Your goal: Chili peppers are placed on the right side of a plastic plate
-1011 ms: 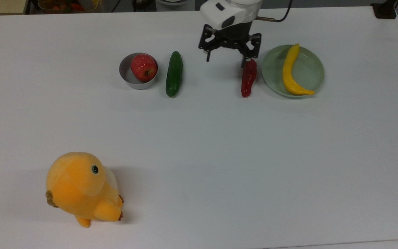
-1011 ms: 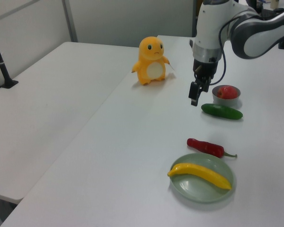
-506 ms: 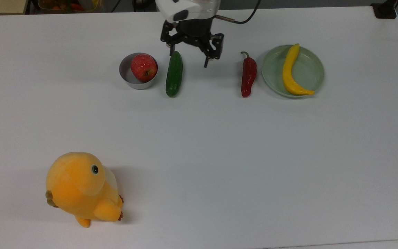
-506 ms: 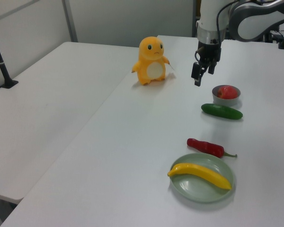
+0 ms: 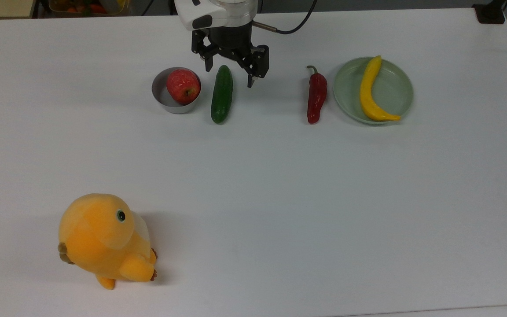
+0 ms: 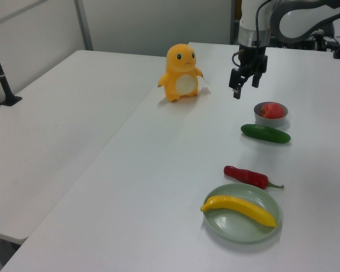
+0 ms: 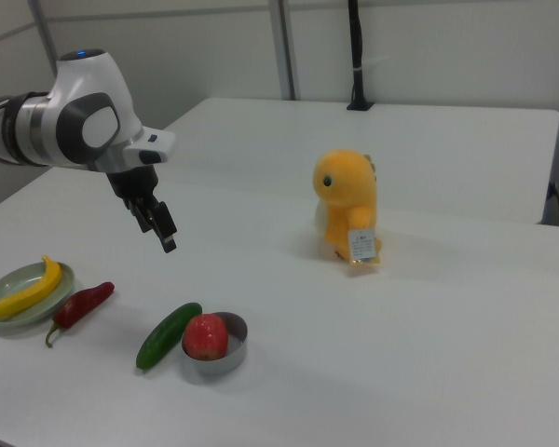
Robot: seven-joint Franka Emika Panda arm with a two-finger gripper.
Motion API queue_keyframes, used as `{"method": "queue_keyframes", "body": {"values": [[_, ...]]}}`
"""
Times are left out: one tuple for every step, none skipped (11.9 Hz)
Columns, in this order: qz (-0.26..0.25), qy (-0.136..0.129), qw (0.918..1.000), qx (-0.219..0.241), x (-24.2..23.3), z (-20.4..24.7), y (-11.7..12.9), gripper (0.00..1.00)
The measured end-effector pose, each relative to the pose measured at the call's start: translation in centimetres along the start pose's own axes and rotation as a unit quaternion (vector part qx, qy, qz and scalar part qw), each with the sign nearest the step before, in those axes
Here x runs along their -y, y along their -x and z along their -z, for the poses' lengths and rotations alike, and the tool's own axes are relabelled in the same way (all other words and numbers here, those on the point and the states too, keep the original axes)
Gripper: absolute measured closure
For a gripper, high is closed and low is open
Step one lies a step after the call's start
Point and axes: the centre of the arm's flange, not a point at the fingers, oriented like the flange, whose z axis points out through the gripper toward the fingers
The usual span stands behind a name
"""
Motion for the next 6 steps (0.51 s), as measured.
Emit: {"method": "queue_keyframes", "body": {"values": [[-0.003,-0.003,1.0000,0.002,-0.08,-0.05,-0.02,0.00],[-0.005,-0.004,1.0000,0.003,-0.18,-0.07,-0.07,0.00],[-0.008,-0.006,0.9999,0.004,-0.35,-0.07,-0.18,0.00],[-0.010,-0.009,0.9999,0.003,-0.43,-0.13,-0.25,0.00],[-0.005,-0.010,0.9999,0.003,-0.36,-0.35,-0.15,0.00],[-0.001,-0.010,0.9999,0.004,-0.27,-0.46,-0.05,0.00]]}}
